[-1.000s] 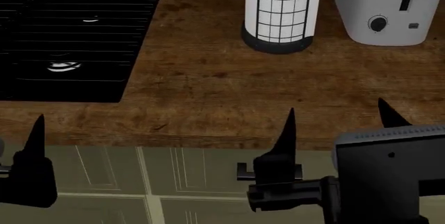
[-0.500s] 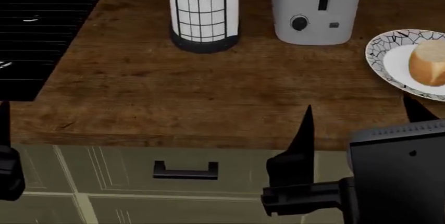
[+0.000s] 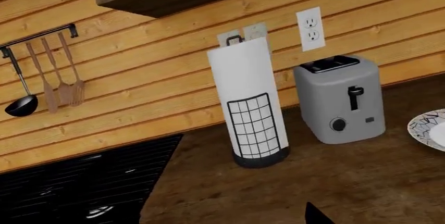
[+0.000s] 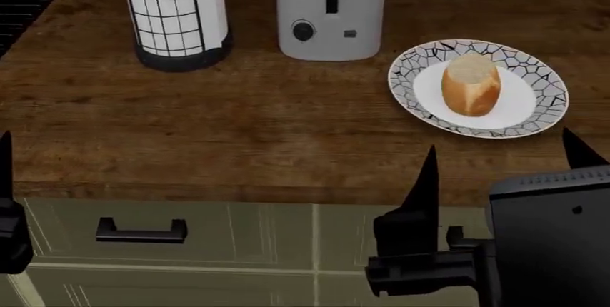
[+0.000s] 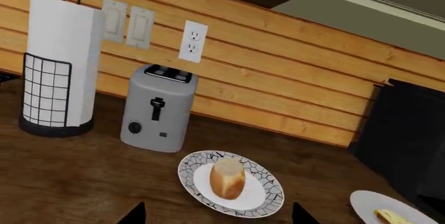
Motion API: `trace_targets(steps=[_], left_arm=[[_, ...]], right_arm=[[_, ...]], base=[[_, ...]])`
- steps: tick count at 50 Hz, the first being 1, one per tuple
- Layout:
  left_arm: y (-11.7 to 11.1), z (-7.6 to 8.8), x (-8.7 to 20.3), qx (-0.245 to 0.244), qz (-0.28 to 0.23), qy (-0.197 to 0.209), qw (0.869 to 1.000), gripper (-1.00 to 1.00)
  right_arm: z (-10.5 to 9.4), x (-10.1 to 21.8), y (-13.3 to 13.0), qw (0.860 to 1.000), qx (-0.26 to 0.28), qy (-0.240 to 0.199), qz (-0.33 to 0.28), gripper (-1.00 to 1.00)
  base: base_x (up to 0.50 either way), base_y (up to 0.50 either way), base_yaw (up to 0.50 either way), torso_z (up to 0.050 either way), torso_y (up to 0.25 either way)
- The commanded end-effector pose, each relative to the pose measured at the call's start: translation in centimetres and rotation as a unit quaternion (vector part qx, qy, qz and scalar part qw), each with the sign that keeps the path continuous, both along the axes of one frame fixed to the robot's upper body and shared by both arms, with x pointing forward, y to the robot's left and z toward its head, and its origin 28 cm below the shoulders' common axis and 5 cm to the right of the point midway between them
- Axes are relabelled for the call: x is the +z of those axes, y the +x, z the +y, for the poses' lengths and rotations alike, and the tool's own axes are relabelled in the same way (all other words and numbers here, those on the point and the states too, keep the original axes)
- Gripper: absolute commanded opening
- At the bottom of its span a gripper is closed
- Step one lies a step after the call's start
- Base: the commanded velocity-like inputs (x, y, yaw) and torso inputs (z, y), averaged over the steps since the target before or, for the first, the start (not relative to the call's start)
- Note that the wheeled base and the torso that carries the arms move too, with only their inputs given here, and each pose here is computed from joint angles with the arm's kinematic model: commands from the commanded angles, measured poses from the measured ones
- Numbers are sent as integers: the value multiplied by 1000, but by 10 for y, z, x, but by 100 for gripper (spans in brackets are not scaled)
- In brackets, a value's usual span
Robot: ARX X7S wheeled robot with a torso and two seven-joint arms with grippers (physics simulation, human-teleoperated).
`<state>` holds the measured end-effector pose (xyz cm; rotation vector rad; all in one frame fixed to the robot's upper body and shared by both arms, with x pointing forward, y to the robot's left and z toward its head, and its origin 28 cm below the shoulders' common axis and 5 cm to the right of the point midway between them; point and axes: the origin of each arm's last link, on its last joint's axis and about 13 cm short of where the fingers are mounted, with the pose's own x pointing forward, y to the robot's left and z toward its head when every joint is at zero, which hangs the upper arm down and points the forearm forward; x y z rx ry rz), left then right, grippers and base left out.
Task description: Place all breads on the cutting board.
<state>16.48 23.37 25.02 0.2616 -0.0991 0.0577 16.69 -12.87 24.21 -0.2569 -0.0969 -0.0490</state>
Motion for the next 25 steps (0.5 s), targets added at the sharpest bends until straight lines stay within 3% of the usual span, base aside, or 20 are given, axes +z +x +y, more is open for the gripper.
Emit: trace_targets(steps=[1,25], left_arm=[[0,-2,-2,-8,2,-8,1000,100],[1,-4,1,-16,4,-22,1000,100]], right_arm=[[-1,-1,0,1000,-3,0,2,100],[0,-1,0,1000,0,4,4,100]], base=[[0,-500,0,0,0],[0,-500,0,0,0]])
